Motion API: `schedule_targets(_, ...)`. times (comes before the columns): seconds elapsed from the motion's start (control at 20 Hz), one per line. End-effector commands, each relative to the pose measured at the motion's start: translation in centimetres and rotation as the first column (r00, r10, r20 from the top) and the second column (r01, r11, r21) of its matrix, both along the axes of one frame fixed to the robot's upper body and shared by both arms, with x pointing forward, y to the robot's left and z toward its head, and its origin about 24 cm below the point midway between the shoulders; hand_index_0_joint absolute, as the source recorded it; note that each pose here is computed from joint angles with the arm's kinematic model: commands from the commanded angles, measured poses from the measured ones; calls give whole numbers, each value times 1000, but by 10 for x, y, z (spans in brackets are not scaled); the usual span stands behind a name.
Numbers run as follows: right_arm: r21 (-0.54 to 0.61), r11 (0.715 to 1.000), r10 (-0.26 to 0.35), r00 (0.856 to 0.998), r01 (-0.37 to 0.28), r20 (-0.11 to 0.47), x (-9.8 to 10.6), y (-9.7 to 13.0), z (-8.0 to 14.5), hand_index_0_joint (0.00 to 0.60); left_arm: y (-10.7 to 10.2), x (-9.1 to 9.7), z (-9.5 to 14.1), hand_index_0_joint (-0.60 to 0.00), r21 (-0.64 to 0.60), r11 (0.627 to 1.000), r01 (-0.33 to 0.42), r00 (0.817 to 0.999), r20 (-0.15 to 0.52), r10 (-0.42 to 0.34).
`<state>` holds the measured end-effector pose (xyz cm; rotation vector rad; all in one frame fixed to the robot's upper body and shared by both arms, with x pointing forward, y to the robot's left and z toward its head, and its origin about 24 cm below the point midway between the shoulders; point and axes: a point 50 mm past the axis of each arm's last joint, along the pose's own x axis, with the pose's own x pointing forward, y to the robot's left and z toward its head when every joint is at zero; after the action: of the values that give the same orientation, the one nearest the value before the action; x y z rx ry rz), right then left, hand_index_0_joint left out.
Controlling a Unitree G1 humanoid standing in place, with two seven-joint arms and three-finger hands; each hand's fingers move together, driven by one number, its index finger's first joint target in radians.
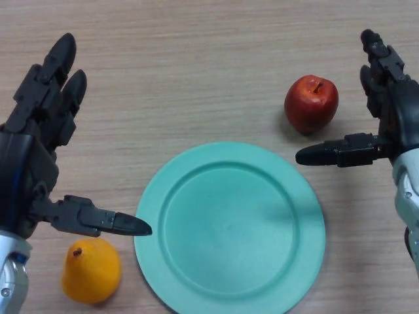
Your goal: Pick up the red apple and place it on the plate
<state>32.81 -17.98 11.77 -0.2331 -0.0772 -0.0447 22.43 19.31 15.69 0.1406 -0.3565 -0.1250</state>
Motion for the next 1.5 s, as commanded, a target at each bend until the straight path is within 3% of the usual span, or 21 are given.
schedule_targets(0.05,-34,999,-15,959,25,284,10,-3,50,0,10,-7,31,0,40,998,-50,973,228,39)
schedule_targets(0.55,-67,995,-52,974,68,221,46,-2,42,0,19,-7,33,0,49,996,-76,969,239,62)
schedule_targets(0.85,-142,985,-82,989,100,123,64,14,29,0,26,-6,30,0,39,993,-108,967,237,96)
schedule_targets(1.0,-130,986,-97,991,108,91,67,16,26,350,26,-5,29,0,40,993,-113,967,236,101)
schedule_targets(1.05,-84,989,-120,991,124,57,69,18,23,500,26,-5,29,0,39,992,-117,966,235,104)
schedule_targets(1.1,10,987,-160,987,160,17,72,20,21,597,26,-4,28,0,35,993,-117,967,233,106)
schedule_targets(1.25,61,982,-181,982,178,52,71,19,25,600,27,-4,26,0,33,992,-120,967,232,109)
schedule_targets(1.5,77,988,-148,969,135,200,58,18,52,600,23,-4,23,0,41,992,-119,967,231,107)
